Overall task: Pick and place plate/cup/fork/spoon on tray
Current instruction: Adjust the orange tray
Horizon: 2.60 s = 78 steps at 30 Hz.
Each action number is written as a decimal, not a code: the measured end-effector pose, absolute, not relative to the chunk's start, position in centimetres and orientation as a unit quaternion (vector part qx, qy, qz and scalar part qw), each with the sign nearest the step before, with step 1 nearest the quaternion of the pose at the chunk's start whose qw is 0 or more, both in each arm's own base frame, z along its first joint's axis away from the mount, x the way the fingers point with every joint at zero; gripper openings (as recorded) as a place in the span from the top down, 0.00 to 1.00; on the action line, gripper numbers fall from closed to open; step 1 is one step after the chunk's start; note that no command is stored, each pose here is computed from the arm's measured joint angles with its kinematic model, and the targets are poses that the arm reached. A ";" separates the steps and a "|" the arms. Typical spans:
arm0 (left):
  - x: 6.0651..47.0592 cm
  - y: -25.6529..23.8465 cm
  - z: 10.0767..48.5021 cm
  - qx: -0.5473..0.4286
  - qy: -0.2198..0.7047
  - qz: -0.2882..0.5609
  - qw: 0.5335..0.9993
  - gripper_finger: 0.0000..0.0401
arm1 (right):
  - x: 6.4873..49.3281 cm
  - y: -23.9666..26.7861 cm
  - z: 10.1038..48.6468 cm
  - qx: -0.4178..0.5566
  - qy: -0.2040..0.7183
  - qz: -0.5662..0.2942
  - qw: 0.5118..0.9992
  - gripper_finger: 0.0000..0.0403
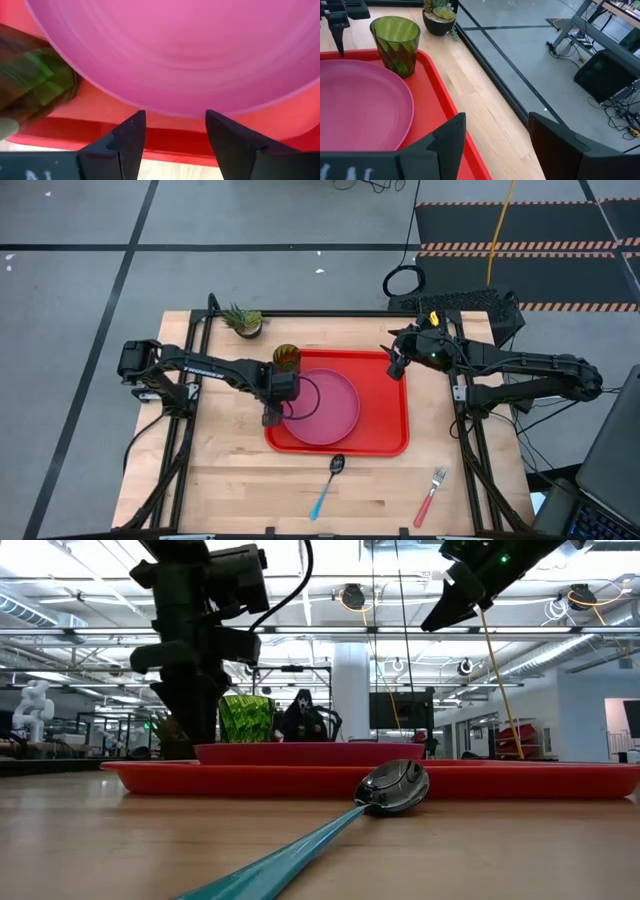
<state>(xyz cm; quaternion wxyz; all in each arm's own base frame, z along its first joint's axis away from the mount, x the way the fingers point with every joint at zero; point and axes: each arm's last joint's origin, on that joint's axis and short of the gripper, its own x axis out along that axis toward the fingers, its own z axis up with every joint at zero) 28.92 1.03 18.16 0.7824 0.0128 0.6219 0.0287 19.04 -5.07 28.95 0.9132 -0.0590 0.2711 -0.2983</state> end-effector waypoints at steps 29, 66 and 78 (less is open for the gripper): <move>28.6 -1.4 17.4 0.019 0.638 0.007 0.769 0.48 | 18.9 -5.0 28.7 -0.056 0.285 -0.298 0.909 0.48; 27.7 -1.8 17.3 0.004 0.671 0.028 0.741 0.48 | 18.8 -3.6 29.1 -0.068 0.272 -0.250 0.927 0.48; 28.1 -2.0 17.5 -0.022 0.651 0.044 0.757 0.48 | 18.4 -1.3 28.8 -0.062 0.288 -0.217 0.931 0.48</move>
